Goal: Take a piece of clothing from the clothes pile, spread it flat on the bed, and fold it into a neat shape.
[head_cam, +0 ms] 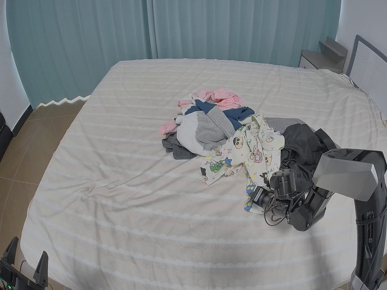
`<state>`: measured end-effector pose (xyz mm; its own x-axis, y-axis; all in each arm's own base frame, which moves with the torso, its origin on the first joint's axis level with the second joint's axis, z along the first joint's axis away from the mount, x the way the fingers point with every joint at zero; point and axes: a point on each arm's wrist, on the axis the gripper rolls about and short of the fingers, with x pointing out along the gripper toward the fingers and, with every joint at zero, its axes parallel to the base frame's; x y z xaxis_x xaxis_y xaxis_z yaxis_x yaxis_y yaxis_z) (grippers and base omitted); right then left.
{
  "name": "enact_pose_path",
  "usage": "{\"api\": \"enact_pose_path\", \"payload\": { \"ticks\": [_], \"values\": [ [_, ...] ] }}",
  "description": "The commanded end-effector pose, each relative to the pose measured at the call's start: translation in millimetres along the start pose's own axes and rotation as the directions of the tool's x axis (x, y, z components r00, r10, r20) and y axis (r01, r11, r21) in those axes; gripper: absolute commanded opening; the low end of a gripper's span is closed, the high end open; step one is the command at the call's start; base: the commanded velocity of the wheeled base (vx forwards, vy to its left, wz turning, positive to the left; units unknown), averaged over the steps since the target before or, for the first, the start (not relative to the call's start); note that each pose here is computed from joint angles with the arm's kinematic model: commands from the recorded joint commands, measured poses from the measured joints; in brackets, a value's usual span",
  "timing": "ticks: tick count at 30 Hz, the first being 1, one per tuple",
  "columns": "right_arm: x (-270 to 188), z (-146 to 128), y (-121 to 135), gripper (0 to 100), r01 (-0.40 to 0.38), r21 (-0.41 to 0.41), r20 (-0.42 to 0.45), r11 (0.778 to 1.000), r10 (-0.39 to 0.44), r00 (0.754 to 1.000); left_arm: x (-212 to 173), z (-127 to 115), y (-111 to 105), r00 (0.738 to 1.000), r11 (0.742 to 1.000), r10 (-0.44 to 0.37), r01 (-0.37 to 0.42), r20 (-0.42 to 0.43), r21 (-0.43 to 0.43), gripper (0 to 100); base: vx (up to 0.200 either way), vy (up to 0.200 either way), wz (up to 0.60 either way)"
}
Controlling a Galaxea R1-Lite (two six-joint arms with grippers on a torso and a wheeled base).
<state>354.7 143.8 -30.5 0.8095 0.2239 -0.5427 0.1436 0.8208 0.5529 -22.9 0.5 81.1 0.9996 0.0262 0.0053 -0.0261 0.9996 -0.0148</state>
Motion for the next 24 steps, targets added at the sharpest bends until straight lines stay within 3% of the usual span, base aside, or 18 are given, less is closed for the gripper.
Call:
{"api": "enact_pose_path", "payload": {
  "ticks": [1, 9, 13, 19, 21, 22, 24],
  "values": [
    [-3, 2, 0, 0, 0.001, 0.002, 0.008, 1.000, -0.001, 1.000, 0, -5, 0, 1.000, 1.000, 0.000, 0.000, -0.001, -0.001, 100, 0.000, 0.000, 0.00],
    [-44, 31, 21, 0, -0.059, 0.011, 0.086, 0.998, 0.058, 0.995, 0, -5, 0, 1.000, 1.000, 0.000, 0.000, -0.001, -0.001, 100, 0.000, 0.000, 0.00],
    [-95, 45, 43, 0, -0.143, 0.000, 0.139, 0.990, 0.141, 0.980, 0, -5, 0, 1.000, 1.000, 0.000, 0.000, -0.001, 0.002, 100, 0.000, 0.000, 0.00],
    [-190, 53, 71, 0, -0.326, -0.041, 0.204, 0.944, 0.327, 0.923, 0, -5, 0, 1.000, 1.000, 0.001, -0.001, -0.001, 0.012, 100, 0.000, 0.000, 0.00],
    [-201, 52, 73, 0, -0.348, -0.048, 0.207, 0.936, 0.351, 0.913, 0, -5, 0, 1.000, 1.000, -0.003, 0.003, 0.001, 0.015, 100, 0.000, 0.000, 0.00],
    [-225, 51, 76, 0, -0.389, -0.078, 0.211, 0.918, 0.397, 0.893, 0, -5, 0, 1.000, 1.000, -0.002, 0.002, 0.001, 0.027, 100, 0.000, 0.000, 0.00],
    [-244, 56, 78, 0, -0.414, -0.117, 0.234, 0.902, 0.431, 0.872, 0, -5, 0, 1.000, 0.999, -0.003, 0.003, 0.001, 0.032, 100, 0.000, 0.000, 0.00]
  ]
}}
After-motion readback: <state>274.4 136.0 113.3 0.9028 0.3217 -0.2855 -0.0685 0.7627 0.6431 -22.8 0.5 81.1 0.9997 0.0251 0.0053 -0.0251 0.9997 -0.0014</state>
